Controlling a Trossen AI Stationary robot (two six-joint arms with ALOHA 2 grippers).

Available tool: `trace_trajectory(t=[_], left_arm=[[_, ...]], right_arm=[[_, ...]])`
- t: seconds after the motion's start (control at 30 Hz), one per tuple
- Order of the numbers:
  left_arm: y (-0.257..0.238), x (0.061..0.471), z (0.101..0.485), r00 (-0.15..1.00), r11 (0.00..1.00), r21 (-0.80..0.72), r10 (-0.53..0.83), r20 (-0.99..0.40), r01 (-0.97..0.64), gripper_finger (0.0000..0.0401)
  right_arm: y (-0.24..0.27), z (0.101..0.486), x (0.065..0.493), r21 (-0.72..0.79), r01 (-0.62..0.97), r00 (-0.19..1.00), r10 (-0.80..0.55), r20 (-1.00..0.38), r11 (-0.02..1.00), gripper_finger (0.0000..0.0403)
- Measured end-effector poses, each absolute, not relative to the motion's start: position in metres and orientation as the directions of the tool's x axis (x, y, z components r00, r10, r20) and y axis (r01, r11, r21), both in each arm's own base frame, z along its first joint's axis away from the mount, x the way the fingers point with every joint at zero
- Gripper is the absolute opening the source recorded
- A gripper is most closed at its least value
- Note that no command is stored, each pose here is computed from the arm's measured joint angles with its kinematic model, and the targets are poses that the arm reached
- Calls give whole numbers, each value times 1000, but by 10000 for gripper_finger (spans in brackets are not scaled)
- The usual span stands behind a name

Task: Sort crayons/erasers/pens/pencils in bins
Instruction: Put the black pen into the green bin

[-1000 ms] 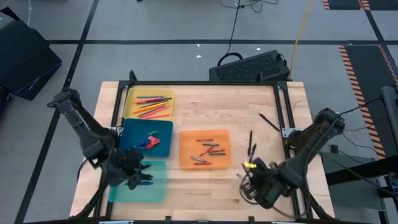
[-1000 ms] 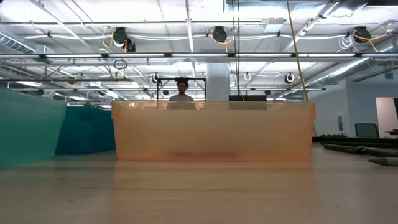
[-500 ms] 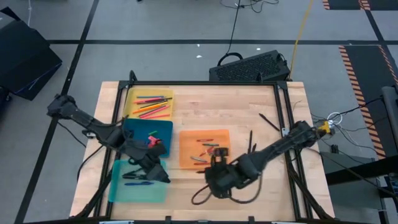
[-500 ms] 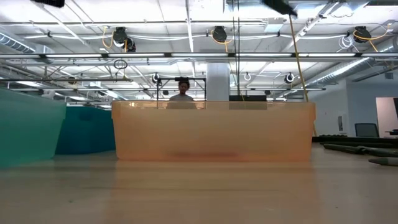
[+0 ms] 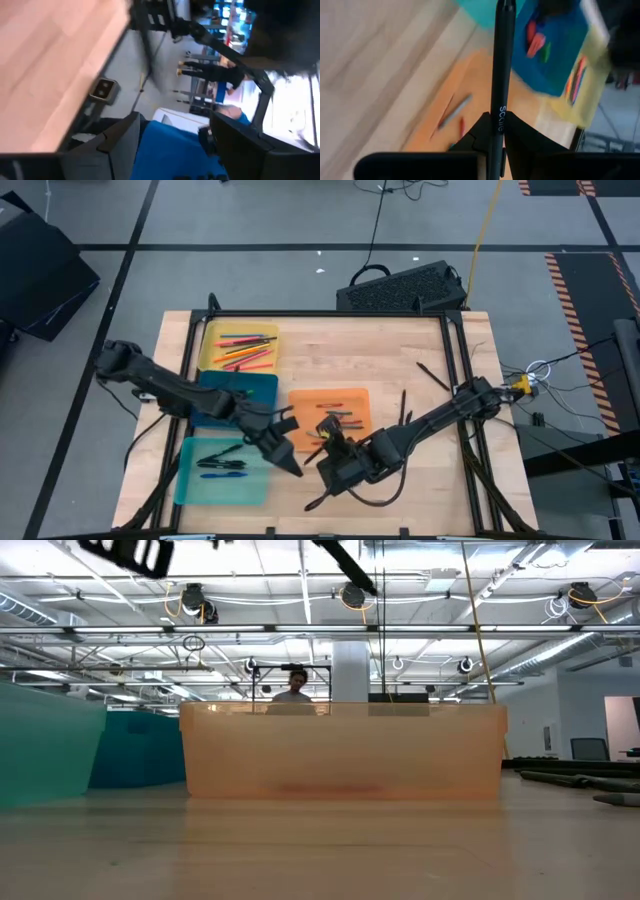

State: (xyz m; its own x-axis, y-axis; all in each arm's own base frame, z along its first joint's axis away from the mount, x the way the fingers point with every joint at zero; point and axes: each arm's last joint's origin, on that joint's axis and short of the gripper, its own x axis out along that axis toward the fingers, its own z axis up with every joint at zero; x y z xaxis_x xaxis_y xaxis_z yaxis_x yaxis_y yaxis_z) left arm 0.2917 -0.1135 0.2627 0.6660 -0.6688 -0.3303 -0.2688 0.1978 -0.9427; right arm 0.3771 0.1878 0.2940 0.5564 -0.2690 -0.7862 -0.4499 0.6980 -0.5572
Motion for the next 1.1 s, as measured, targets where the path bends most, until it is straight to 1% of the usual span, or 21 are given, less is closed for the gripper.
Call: trace_trajectory(t=[0.07, 0.17, 0.3, 0.4, 0.47, 0.57, 0.67, 0.77, 0.87, 0.93, 1.0, 1.1], left_arm=[[-111, 298, 254, 671, 197, -936, -655, -348, -293, 243], [-107, 305, 249, 689, 192, -937, -637, -346, -293, 243], [-104, 309, 250, 705, 194, -946, -631, -323, -260, 243], [-105, 308, 249, 703, 190, -944, -632, -327, -268, 243], [-106, 308, 249, 699, 179, -942, -634, -330, -282, 236], [-106, 308, 249, 698, 163, -941, -635, -331, -298, 201], [-106, 308, 249, 703, 157, -939, -628, -334, -306, 147], [-105, 308, 248, 718, 154, -938, -608, -338, -311, 95], [-105, 308, 248, 725, 154, -938, -599, -340, -312, 60], [-105, 308, 248, 725, 153, -937, -598, -341, -314, 50], [-105, 308, 248, 725, 153, -937, -598, -340, -313, 49], [-105, 308, 248, 725, 167, -939, -600, -339, -301, 66]], right_arm=[[190, 297, 381, -566, -434, 594, -250, -765, 701, 27], [192, 298, 383, -572, -434, 617, -233, -752, 696, 24], [195, 298, 382, -579, -442, 620, -233, -749, 686, 25], [195, 298, 381, -579, -445, 617, -234, -751, 684, 26], [194, 297, 380, -584, -460, 607, -243, -757, 669, 26], [192, 296, 378, -607, -486, 588, -278, -760, 629, 26], [190, 296, 377, -626, -500, 580, -306, -755, 598, 26], [188, 295, 376, -625, -508, 569, -314, -760, 593, 26], [188, 295, 376, -623, -504, 566, -316, -761, 599, 26], [188, 295, 376, -622, -503, 565, -316, -762, 601, 26], [188, 295, 376, -622, -502, 567, -314, -761, 601, 26], [189, 296, 378, -622, -493, 579, -304, -757, 608, 26]])
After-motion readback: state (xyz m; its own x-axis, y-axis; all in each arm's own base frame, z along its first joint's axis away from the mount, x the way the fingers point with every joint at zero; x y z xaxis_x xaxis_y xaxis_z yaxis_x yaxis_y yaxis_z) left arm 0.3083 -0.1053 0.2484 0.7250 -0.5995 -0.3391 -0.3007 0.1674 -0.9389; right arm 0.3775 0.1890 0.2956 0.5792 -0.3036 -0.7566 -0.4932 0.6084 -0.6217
